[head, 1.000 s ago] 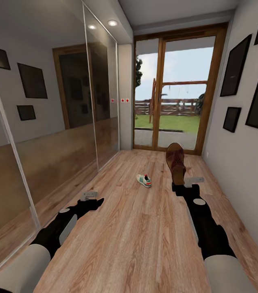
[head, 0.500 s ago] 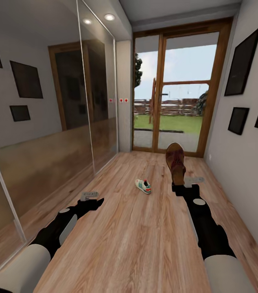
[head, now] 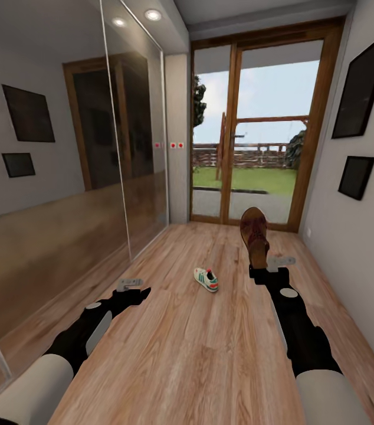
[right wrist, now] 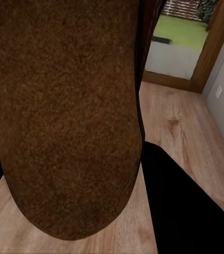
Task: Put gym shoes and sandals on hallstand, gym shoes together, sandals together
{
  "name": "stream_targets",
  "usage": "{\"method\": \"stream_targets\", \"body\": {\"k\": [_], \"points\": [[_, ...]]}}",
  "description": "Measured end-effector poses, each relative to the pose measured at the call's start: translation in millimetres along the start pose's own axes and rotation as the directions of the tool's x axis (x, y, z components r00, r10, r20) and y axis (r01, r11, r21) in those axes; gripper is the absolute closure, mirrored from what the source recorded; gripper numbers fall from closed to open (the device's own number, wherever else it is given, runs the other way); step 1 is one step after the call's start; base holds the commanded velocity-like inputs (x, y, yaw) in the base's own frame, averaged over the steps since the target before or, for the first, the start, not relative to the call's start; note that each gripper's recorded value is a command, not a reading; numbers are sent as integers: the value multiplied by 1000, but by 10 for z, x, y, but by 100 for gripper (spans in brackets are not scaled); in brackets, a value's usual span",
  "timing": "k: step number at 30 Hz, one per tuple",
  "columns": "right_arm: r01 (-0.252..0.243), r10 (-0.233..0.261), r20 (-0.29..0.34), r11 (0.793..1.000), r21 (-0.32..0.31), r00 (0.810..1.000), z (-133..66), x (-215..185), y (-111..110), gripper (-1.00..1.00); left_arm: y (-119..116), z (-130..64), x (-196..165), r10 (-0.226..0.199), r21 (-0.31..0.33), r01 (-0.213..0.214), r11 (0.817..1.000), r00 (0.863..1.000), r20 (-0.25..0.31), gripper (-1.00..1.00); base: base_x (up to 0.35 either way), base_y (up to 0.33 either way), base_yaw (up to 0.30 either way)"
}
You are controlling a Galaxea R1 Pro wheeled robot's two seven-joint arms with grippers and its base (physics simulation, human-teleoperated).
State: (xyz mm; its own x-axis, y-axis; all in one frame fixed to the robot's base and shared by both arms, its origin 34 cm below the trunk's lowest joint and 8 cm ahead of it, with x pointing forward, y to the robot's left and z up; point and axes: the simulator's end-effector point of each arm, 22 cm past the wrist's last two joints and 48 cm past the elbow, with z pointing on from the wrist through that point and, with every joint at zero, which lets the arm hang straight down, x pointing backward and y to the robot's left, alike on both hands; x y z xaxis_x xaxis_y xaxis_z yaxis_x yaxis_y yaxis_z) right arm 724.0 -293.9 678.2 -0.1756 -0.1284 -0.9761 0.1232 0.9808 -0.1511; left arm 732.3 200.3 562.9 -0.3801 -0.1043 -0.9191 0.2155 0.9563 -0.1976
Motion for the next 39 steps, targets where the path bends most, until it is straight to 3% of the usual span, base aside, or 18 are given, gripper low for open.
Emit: {"method": "stream_targets", "body": {"k": [39], "points": [[3, -3, 1, 1000, 1, 1000, 0, -2, -3, 100, -2, 1, 2, 0, 0, 0, 1000, 1000, 0, -100, 349, -87, 0]]}}
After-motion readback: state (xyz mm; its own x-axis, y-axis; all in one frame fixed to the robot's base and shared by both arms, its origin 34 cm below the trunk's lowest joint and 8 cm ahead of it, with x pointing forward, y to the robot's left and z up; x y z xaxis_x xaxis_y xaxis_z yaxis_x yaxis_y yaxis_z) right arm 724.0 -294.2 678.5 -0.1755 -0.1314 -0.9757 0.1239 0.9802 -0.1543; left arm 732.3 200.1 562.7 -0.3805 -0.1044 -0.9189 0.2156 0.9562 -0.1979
